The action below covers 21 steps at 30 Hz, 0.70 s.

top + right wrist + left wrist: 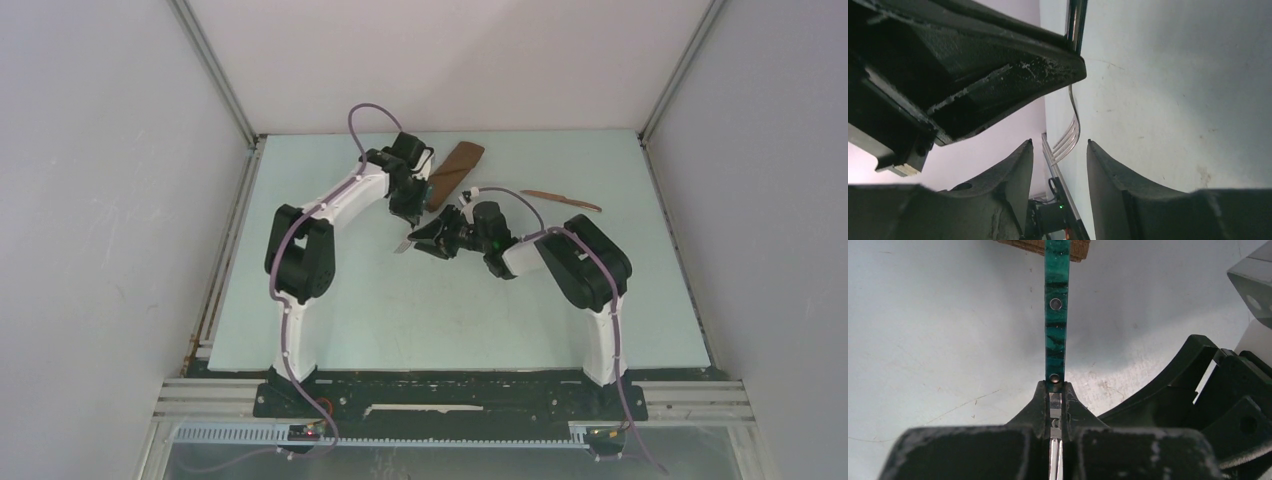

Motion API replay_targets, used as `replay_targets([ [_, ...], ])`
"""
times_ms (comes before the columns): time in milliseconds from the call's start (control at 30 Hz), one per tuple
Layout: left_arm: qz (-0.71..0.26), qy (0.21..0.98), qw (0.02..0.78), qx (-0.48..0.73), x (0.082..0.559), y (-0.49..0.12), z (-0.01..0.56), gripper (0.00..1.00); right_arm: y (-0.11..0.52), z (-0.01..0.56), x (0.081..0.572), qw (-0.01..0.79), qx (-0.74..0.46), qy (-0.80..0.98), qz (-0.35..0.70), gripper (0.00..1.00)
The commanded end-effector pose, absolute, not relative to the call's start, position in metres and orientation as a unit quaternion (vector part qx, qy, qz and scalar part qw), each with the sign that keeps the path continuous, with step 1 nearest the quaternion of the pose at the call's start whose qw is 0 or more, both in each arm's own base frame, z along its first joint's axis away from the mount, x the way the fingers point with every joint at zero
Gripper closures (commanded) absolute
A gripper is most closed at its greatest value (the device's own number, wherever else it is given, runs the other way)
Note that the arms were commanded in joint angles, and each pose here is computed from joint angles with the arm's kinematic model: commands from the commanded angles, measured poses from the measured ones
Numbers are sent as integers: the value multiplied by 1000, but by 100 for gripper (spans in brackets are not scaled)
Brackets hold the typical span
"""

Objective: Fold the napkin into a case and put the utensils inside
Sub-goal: Pass from the left arm to the right

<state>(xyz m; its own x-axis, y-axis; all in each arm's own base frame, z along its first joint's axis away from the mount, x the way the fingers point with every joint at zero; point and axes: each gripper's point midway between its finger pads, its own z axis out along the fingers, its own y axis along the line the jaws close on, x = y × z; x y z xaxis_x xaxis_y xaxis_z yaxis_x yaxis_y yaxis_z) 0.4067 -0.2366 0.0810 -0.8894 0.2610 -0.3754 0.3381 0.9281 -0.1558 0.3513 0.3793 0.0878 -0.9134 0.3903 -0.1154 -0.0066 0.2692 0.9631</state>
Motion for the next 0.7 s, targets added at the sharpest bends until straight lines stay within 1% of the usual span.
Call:
replay_targets([
  [0, -115, 949, 263, 127, 427, -240, 118, 100, 388, 96, 361, 178, 135, 758, 613, 49],
  [167, -115, 950, 259, 134, 423, -238, 119, 100, 385, 92, 364, 188, 132, 764, 602, 55],
  [267, -116, 950, 257, 136, 420, -238, 119, 100, 384, 93, 365, 195, 124, 763, 603, 56],
  [433, -118, 950, 253, 143, 416, -238, 120, 100, 383, 90, 366, 189, 115, 766, 603, 64],
  [667, -116, 949, 252, 150, 413, -238, 120, 100, 381, 89, 365, 196, 103, 774, 594, 63],
])
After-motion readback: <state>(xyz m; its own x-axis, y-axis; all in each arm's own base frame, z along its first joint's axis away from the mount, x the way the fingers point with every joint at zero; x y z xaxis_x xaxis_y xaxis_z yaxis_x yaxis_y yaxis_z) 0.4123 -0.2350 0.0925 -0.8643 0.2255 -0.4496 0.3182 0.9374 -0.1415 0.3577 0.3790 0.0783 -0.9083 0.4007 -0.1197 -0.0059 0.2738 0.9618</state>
